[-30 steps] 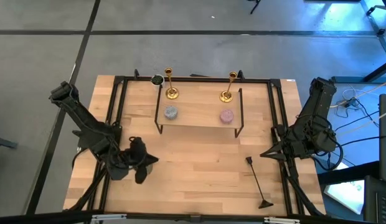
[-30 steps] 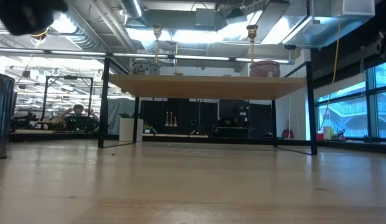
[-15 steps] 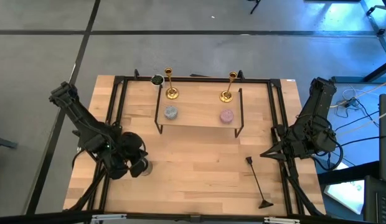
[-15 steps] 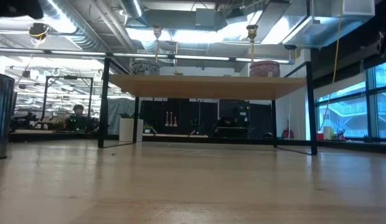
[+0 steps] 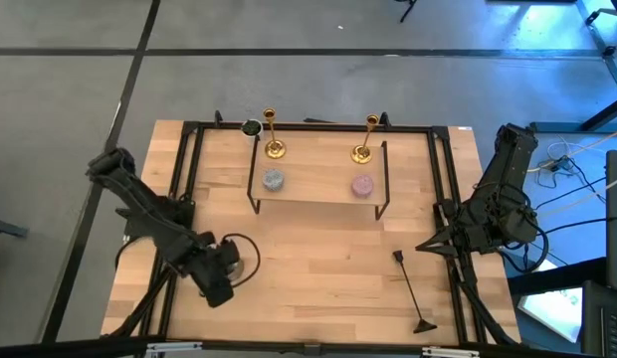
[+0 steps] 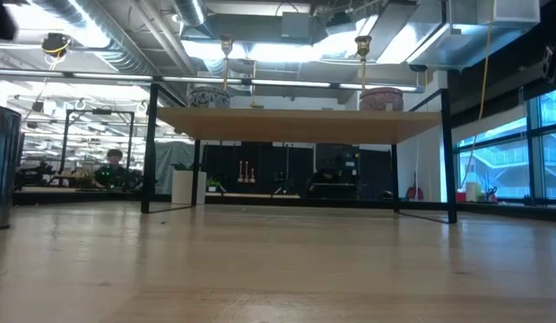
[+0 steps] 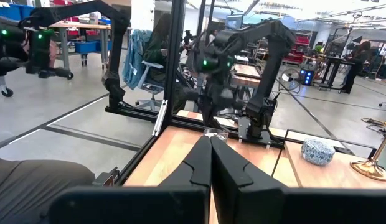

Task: Pick & Place candle stick holders
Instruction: Put the silver scented candle on the shelf

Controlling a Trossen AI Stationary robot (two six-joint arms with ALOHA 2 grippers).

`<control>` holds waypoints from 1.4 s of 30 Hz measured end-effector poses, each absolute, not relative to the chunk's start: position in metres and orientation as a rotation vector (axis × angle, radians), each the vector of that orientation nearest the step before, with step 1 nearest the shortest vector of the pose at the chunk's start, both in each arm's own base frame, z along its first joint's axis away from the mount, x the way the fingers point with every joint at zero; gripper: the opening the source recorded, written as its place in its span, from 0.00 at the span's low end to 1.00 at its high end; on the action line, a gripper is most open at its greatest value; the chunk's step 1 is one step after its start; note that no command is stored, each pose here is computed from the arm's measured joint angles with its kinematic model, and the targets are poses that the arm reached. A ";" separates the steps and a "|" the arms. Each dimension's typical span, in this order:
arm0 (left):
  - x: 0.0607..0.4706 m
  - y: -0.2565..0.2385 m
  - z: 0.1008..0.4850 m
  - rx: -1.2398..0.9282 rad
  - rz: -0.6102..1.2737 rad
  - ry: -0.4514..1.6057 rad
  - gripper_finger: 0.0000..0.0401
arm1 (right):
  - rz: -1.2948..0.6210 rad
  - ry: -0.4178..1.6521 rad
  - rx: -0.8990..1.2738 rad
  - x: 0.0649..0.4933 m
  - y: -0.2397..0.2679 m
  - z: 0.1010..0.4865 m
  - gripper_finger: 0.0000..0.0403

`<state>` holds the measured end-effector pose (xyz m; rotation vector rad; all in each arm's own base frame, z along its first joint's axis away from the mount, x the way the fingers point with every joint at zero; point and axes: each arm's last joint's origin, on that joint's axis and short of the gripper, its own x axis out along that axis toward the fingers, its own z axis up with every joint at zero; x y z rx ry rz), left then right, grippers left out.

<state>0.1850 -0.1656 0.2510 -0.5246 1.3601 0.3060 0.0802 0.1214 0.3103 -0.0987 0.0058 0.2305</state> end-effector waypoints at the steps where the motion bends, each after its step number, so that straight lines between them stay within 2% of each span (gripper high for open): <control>1: 0.186 -0.164 0.248 -0.553 0.348 1.410 0.00 | 0.231 0.006 -0.099 0.080 0.121 0.310 0.00; 5: 0.189 -0.161 0.240 -0.608 0.441 1.489 0.00 | 0.231 0.006 -0.099 0.080 0.121 0.310 0.00; 13: 0.197 -0.158 0.249 -0.602 0.401 1.459 0.01 | 0.230 0.006 -0.099 0.080 0.121 0.310 0.00; 20: 0.199 -0.158 0.288 -0.459 0.436 1.281 0.01 | 0.231 0.006 -0.099 0.080 0.121 0.310 0.00; 26: 0.187 -0.156 0.294 -0.358 0.501 1.298 0.01 | 0.231 0.007 -0.101 0.080 0.121 0.310 0.00; 32: 0.181 -0.158 0.286 -0.519 0.588 1.392 0.00 | 0.231 0.013 -0.100 0.080 0.121 0.309 0.00; 37: 0.180 -0.171 0.281 -0.688 0.679 1.346 0.01 | 0.231 0.014 -0.098 0.080 0.121 0.309 0.00; 42: 0.180 -0.195 0.261 -0.669 0.701 1.432 0.00 | 0.231 0.016 -0.094 0.080 0.121 0.309 0.00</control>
